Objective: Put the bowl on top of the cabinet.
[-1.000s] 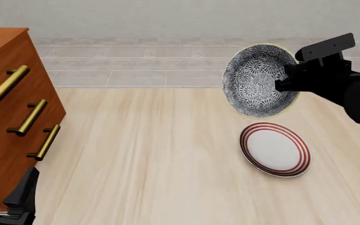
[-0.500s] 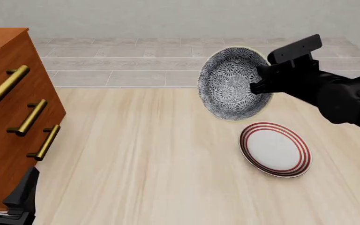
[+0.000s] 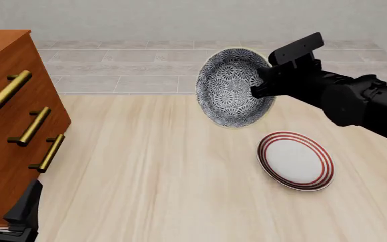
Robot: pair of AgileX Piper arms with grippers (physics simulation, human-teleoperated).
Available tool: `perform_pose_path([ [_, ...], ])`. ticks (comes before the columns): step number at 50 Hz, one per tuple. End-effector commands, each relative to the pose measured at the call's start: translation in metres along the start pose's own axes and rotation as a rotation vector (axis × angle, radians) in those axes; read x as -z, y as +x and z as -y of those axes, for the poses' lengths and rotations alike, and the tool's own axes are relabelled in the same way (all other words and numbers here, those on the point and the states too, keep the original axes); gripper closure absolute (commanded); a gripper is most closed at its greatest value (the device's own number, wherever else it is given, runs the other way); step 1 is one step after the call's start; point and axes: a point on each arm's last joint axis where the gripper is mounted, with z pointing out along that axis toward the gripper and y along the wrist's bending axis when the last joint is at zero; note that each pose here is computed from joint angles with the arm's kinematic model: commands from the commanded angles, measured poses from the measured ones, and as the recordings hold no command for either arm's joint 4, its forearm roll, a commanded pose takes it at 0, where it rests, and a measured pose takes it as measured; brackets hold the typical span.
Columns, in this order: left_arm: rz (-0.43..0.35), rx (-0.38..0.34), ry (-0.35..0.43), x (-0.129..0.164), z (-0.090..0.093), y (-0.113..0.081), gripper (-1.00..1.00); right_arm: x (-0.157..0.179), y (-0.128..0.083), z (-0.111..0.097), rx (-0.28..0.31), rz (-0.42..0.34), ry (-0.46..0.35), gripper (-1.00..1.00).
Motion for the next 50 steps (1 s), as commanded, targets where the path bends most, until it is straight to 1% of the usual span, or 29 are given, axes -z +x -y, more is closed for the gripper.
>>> perform_pose_path([
  [1, 0.004, 0.005, 0.001, 0.001, 0.0, 0.0, -1.0, -0.006, -0.009, -0.01, -0.026, 0.021, -0.029, 1.0],
  [13, 0.013, 0.013, 0.001, 0.002, 0.0, -0.001, -1.0, -0.019, -0.006, -0.022, -0.018, 0.015, -0.061, 1.0],
  [25, 0.019, 0.016, 0.002, 0.002, 0.0, -0.002, -1.0, -0.023, -0.011, -0.044, -0.02, 0.025, -0.118, 1.0],
  [33, 0.019, 0.016, 0.003, 0.002, 0.0, -0.002, -1.0, -0.026, -0.01, -0.055, -0.015, 0.022, -0.146, 1.0],
  [35, 0.019, 0.016, 0.003, 0.002, 0.0, -0.002, -1.0, -0.027, -0.009, -0.059, -0.011, 0.022, -0.156, 1.0],
  [36, 0.02, 0.016, 0.003, 0.002, 0.0, -0.002, -1.0, -0.027, -0.008, -0.059, 0.007, 0.028, -0.154, 1.0],
  [37, 0.02, 0.016, 0.003, 0.002, 0.0, -0.002, -1.0, -0.027, -0.007, -0.06, 0.007, 0.028, -0.156, 1.0],
  [38, 0.02, 0.016, 0.003, 0.002, 0.0, -0.002, -1.0, -0.028, -0.008, -0.064, -0.002, 0.024, -0.166, 1.0],
  [41, 0.021, 0.017, 0.003, 0.002, 0.0, -0.002, -1.0, -0.029, -0.007, -0.065, 0.004, 0.025, -0.169, 1.0],
  [50, 0.022, 0.019, 0.003, 0.002, 0.0, -0.002, -1.0, -0.035, -0.006, -0.079, -0.004, 0.022, -0.201, 1.0],
])
